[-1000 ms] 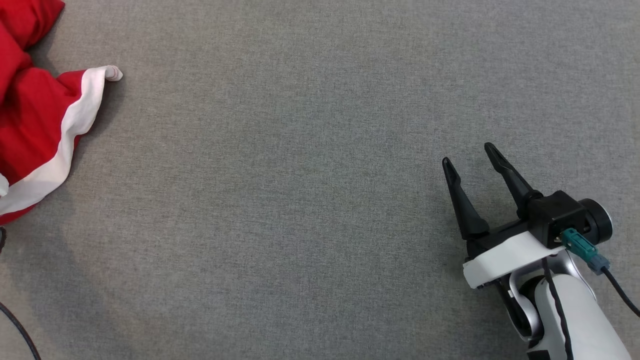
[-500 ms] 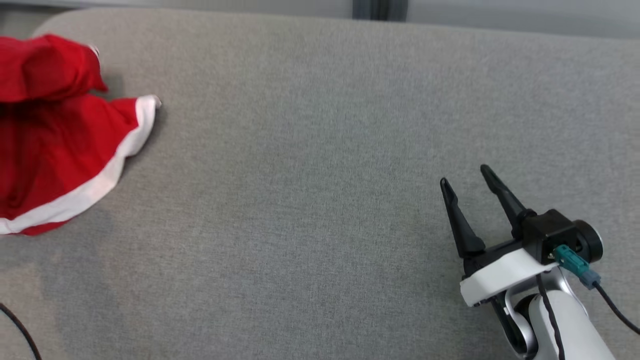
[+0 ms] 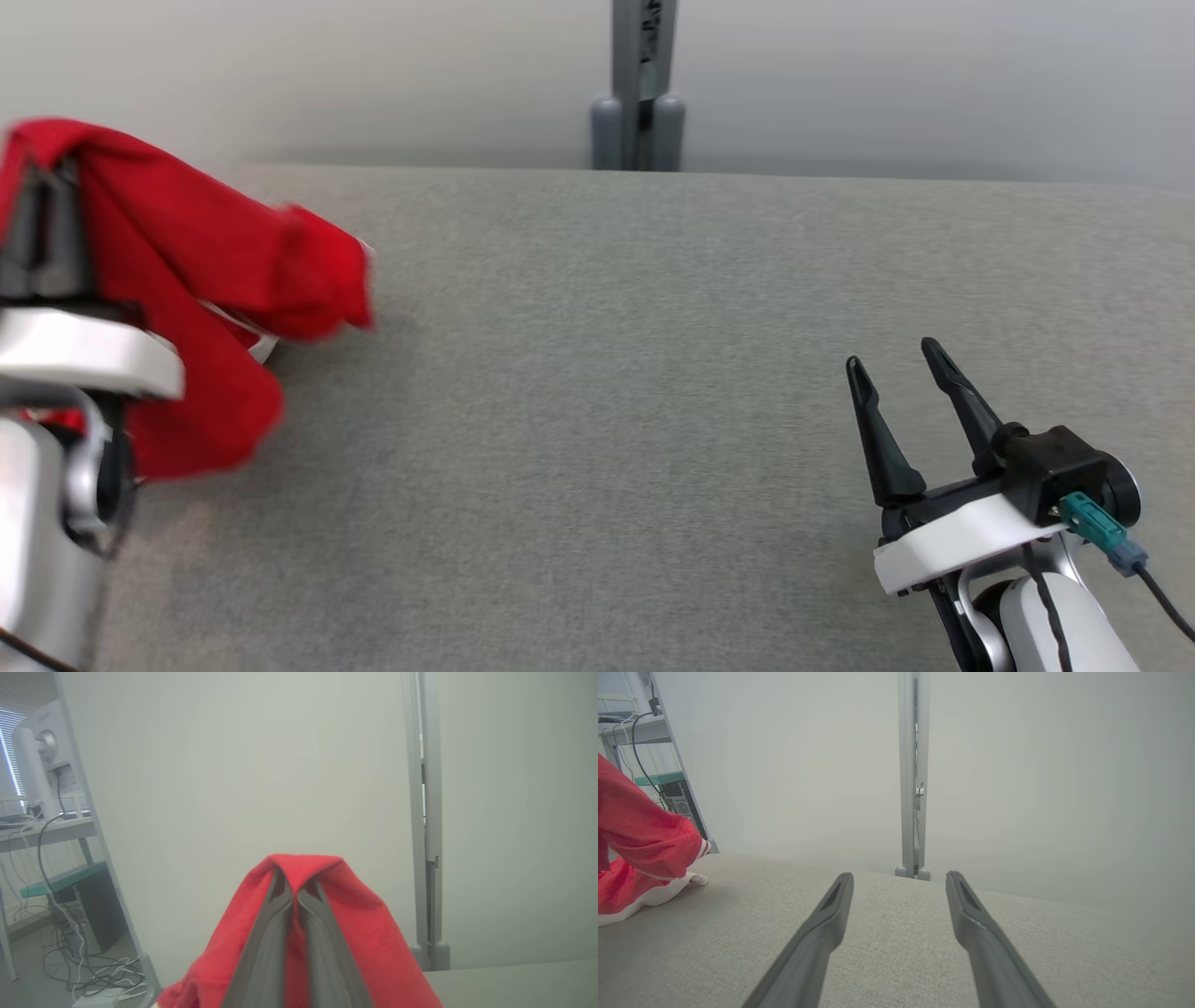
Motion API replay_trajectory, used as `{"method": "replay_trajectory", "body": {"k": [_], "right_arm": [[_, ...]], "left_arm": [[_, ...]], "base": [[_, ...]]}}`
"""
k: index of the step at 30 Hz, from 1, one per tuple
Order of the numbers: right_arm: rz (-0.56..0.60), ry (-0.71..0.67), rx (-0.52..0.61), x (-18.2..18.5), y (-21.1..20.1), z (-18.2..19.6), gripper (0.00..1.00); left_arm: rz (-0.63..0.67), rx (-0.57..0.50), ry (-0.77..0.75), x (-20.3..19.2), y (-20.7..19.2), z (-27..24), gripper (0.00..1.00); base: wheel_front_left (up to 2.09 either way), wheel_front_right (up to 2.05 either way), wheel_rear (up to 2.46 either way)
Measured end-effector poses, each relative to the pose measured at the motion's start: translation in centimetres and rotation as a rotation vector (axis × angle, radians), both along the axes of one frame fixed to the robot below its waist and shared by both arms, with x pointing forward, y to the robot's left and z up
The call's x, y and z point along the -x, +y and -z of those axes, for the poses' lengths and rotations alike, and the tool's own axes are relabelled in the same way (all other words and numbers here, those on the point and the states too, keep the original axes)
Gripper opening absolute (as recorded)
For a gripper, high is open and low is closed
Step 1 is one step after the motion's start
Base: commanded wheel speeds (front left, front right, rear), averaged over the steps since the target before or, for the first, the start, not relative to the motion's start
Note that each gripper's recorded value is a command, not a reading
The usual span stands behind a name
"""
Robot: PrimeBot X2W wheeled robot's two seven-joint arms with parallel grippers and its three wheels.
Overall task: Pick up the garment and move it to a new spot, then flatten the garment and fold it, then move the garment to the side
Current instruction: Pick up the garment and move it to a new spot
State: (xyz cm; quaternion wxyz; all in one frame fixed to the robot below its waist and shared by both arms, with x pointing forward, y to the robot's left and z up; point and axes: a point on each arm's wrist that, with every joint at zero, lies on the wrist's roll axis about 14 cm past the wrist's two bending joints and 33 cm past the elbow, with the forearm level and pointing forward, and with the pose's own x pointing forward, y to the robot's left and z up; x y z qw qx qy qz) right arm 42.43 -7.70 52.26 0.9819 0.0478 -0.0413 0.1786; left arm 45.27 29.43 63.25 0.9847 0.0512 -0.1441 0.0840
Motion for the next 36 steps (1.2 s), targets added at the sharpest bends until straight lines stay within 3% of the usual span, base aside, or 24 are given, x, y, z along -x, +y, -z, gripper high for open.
{"method": "replay_trajectory", "body": {"k": [13, 17, 18, 22, 29, 36], "right_arm": [[0.179, -0.067, -0.020, 1.9, -6.5, -2.7, 1.00], [0.238, -0.062, -0.022, 2.3, -8.5, -2.5, 1.00], [0.275, -0.056, -0.017, 2.6, -9.8, -2.3, 1.00], [0.335, -0.028, -0.013, 3.1, -11.9, -1.3, 1.00], [0.402, 0.035, -0.018, 3.6, -14.0, 1.0, 1.00], [0.364, 0.046, -0.032, 2.7, -12.7, 1.5, 1.00]], "left_arm": [[0.491, 0.105, 0.092, 1.7, -20.4, 2.5, 0.00], [0.685, 0.066, 0.099, 1.9, -27.6, 2.8, 0.00], [0.796, 0.057, 0.088, 2.4, -31.4, 2.4, 0.00], [0.969, 0.011, 0.201, 3.8, -36.9, 6.1, 0.00], [1.118, -0.068, 0.516, 7.8, -39.7, 16.7, 0.00], [1.086, -0.103, 0.727, 10.9, -36.4, 22.9, 0.00]], "base": [[0.00, 0.00, 0.00], [0.00, 0.00, 0.00], [0.00, 0.00, 0.00], [0.00, 0.00, 0.00], [0.00, 0.00, 0.00], [0.00, 0.00, 0.00]]}}
